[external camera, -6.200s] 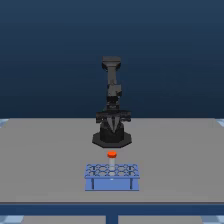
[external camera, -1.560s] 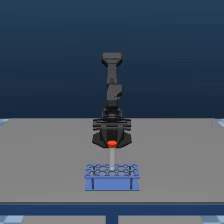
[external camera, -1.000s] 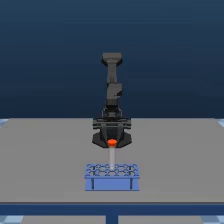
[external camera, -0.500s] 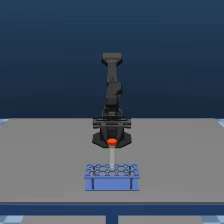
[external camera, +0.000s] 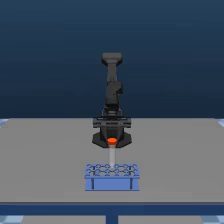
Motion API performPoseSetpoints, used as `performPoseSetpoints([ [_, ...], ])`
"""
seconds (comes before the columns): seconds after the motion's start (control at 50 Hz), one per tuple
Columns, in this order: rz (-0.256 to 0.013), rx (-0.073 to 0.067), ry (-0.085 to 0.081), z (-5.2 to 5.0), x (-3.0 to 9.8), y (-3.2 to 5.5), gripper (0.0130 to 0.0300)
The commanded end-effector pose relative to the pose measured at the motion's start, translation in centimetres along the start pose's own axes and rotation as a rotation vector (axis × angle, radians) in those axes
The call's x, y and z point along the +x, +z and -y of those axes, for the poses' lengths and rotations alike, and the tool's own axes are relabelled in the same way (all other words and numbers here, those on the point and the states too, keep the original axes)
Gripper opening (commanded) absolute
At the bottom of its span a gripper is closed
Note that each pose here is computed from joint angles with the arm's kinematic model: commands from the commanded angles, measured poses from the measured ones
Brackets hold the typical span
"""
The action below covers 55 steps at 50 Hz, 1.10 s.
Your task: Pick up the centrifuge tube on the rack
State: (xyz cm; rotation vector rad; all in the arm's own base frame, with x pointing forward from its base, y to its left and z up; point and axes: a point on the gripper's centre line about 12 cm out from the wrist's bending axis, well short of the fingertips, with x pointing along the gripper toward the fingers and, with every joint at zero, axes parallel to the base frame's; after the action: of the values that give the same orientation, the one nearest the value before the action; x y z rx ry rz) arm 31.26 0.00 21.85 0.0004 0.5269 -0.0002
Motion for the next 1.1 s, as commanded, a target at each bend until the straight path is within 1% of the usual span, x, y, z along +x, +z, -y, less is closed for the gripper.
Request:
performPoseSetpoints([
  [0.02,0.001,-0.001,0.000,-0.01,-0.03,0.07,0.0130],
  [1.1,0.001,-0.001,-0.001,0.01,-0.40,0.70,0.0130],
])
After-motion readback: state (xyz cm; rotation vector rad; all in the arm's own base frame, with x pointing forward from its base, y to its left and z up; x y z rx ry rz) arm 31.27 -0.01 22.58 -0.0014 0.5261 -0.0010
